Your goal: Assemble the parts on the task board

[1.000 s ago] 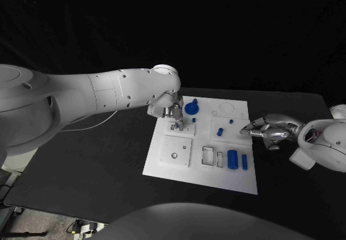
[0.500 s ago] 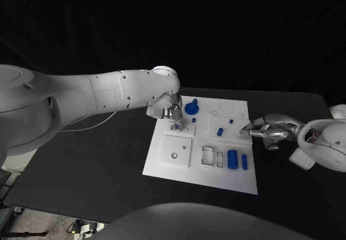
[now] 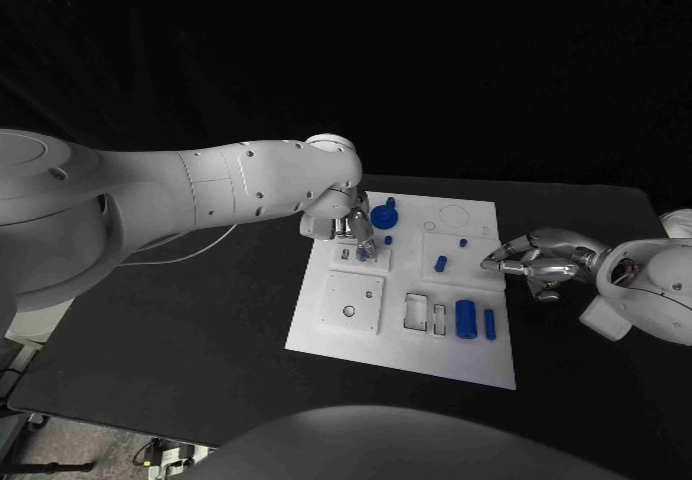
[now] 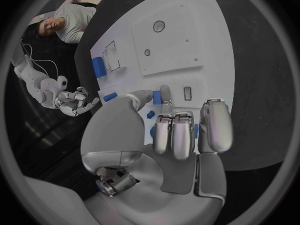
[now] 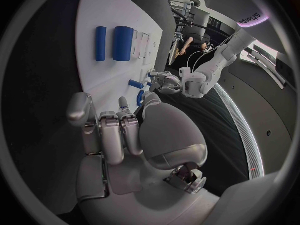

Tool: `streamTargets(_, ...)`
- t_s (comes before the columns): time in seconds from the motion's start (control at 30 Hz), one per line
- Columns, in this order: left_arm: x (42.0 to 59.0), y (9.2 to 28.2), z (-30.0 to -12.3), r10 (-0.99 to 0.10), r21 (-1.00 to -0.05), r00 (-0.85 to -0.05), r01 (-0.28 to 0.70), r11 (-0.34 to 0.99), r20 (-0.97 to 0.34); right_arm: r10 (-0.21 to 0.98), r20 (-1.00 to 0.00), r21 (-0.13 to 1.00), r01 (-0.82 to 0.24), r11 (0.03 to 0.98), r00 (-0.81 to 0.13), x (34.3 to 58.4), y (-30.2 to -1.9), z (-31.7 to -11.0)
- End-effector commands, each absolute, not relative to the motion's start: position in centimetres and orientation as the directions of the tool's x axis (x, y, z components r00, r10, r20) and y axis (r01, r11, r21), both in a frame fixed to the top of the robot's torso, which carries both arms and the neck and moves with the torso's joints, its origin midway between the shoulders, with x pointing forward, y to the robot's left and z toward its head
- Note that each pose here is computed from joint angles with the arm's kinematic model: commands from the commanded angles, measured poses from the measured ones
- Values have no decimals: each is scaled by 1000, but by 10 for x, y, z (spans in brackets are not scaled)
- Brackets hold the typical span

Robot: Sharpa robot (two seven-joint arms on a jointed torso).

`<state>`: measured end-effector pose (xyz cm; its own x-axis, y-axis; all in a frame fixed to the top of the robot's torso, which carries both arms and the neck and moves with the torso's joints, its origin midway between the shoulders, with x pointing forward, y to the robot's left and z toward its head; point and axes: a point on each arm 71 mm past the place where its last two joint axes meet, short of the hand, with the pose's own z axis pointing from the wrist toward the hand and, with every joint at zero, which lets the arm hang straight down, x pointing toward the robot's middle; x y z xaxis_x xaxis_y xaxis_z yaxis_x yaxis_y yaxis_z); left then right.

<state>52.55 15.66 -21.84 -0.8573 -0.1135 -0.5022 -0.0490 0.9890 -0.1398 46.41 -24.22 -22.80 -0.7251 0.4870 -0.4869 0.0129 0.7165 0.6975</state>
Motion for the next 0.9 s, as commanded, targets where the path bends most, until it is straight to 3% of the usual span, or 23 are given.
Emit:
streamTargets(0.03, 524, 164, -220, -154, -46, -851, -152, 987, -502, 473, -478, 698, 8, 716, -740, 463, -241, -229)
streamTargets(0.9, 522, 175, -224, -89, 27, -882, -114, 993, -462, 474, -478, 697, 10, 717, -740, 462, -241, -229)
